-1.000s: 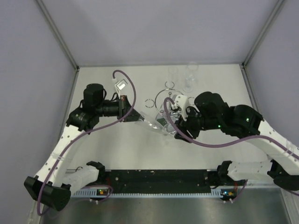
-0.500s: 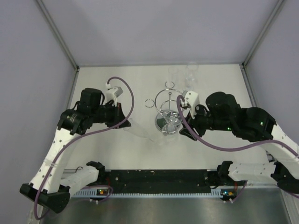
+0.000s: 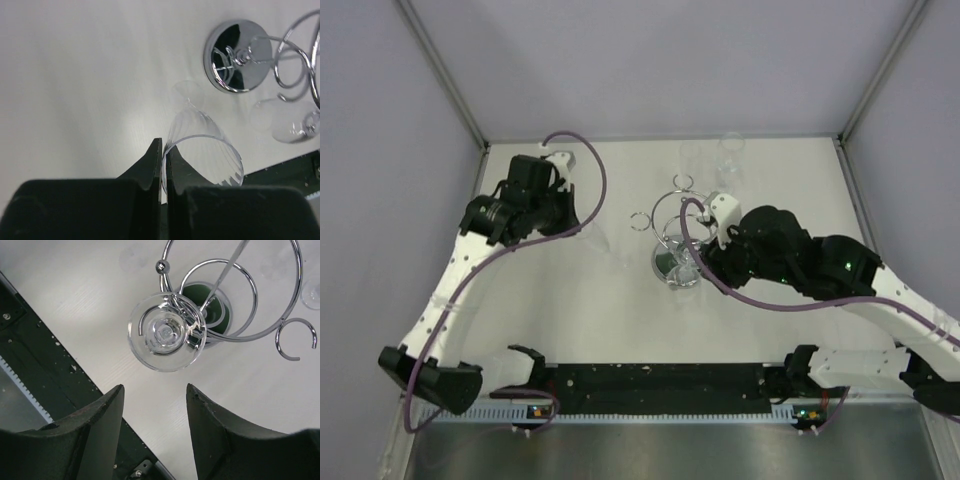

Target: Take the wine glass off the wine glass rack

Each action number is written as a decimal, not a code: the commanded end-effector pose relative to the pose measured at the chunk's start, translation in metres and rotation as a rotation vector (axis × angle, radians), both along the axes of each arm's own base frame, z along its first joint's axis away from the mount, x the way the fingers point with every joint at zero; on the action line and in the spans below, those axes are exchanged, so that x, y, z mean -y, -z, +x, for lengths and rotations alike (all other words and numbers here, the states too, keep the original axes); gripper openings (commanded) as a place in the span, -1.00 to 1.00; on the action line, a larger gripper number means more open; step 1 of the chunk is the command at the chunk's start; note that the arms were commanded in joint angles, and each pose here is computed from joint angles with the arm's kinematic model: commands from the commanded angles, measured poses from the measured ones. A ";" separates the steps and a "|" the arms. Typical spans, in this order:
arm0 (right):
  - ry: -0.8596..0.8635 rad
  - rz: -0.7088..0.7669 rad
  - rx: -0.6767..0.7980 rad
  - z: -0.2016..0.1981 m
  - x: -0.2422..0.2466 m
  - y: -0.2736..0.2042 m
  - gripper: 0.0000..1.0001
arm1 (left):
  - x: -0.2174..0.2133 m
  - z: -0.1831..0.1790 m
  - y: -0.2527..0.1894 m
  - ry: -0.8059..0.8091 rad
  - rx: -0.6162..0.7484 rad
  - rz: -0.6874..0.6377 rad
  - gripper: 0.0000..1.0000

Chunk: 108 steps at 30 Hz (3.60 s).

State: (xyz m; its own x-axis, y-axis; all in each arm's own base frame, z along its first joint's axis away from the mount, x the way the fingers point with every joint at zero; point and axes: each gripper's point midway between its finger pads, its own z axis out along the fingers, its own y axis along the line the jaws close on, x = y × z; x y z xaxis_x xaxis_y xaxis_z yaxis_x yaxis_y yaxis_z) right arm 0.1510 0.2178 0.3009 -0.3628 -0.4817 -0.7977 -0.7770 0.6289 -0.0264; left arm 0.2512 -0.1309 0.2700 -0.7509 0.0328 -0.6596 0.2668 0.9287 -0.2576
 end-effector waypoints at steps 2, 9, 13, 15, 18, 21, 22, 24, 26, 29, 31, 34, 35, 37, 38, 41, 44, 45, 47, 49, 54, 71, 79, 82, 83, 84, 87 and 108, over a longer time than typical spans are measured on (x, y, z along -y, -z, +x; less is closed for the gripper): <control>0.154 0.067 0.068 0.020 0.008 -0.004 0.06 | -0.010 0.084 -0.028 -0.168 0.152 0.103 -1.00; 0.286 0.174 0.084 0.020 0.040 -0.006 0.08 | 0.025 0.168 -0.046 -0.141 0.159 0.100 -1.00; 0.300 0.218 0.053 0.014 0.043 -0.001 0.08 | 0.040 0.202 -0.052 -0.117 0.173 0.107 -1.00; 0.305 0.220 0.046 0.012 0.044 0.002 0.08 | 0.047 0.217 -0.049 -0.106 0.174 0.100 -1.00; 0.315 0.217 0.040 0.013 0.045 0.006 0.08 | 0.060 0.231 -0.034 -0.084 0.154 0.074 -1.00; 0.320 0.201 0.035 0.014 0.045 0.014 0.08 | 0.072 0.238 -0.017 -0.060 0.130 0.033 -1.00; 0.319 0.200 0.034 0.014 0.044 0.015 0.08 | 0.077 0.239 -0.014 -0.053 0.129 0.020 -1.00; 0.314 0.203 0.025 0.013 0.042 0.019 0.08 | 0.083 0.244 -0.006 -0.045 0.129 -0.002 -1.00; 0.307 0.196 0.013 0.013 0.040 0.026 0.08 | 0.087 0.249 0.000 -0.045 0.133 -0.013 -1.00; 0.303 0.193 -0.002 0.011 0.038 0.031 0.08 | 0.087 0.256 0.012 -0.057 0.125 0.000 -1.00; 0.303 0.189 -0.008 0.010 0.038 0.035 0.08 | 0.088 0.258 0.021 -0.060 0.111 0.006 -1.00; 0.301 0.189 -0.011 0.010 0.038 0.037 0.08 | 0.088 0.261 0.029 -0.071 0.105 0.028 -1.00; 0.301 0.187 -0.012 0.010 0.037 0.038 0.08 | 0.089 0.261 0.030 -0.074 0.106 0.034 -1.00; 0.298 0.183 -0.018 0.010 0.036 0.041 0.08 | 0.087 0.263 0.031 -0.092 0.118 0.062 -1.00; 0.298 0.180 -0.019 0.010 0.036 0.043 0.08 | 0.085 0.263 0.032 -0.097 0.122 0.081 -1.00; 0.292 0.176 -0.028 0.009 0.034 0.047 0.08 | 0.084 0.262 0.029 -0.108 0.146 0.123 -1.00; 0.286 0.171 -0.034 0.009 0.032 0.050 0.08 | 0.084 0.261 0.028 -0.115 0.149 0.150 -1.00; 0.284 0.173 -0.034 0.009 0.032 0.050 0.08 | 0.084 0.260 0.028 -0.114 0.146 0.158 -1.00; 0.282 0.170 -0.036 0.008 0.032 0.051 0.09 | 0.084 0.257 0.030 -0.109 0.137 0.171 -1.00; 0.282 0.170 -0.034 0.008 0.032 0.051 0.09 | 0.085 0.254 0.035 -0.102 0.116 0.179 -1.00; 0.276 0.170 -0.038 0.008 0.031 0.051 0.09 | 0.080 0.248 0.041 -0.106 0.086 0.205 -1.00; 0.276 0.173 -0.051 0.007 0.029 0.056 0.09 | 0.062 0.244 0.048 -0.117 0.068 0.309 -0.86; 0.274 0.170 -0.057 0.006 0.029 0.060 0.10 | 0.064 0.244 0.055 -0.106 0.051 0.311 -0.65; 0.276 0.170 -0.059 0.006 0.029 0.060 0.10 | 0.064 0.245 0.054 -0.107 0.054 0.309 -0.60; 0.276 0.170 -0.059 0.006 0.029 0.061 0.10 | 0.065 0.244 0.053 -0.105 0.054 0.306 -0.57; 0.276 0.170 -0.059 0.006 0.029 0.061 0.10 | 0.065 0.244 0.053 -0.107 0.053 0.307 -0.52; 0.274 0.169 -0.060 0.006 0.028 0.061 0.10 | 0.064 0.245 0.050 -0.111 0.062 0.306 -0.36; 0.261 0.191 -0.080 0.003 0.024 0.060 0.11 | 0.066 0.244 0.006 -0.131 0.167 0.234 0.08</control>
State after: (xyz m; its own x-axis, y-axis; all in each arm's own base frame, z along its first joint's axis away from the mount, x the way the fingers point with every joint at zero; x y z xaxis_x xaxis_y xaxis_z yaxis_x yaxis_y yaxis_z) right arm 0.1499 0.1888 0.2303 -0.5284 -0.2587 -0.8086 -0.5916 0.7953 0.1321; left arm 0.4926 -0.1989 0.2097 -0.7356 0.1537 -0.6598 0.1744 0.9841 0.0349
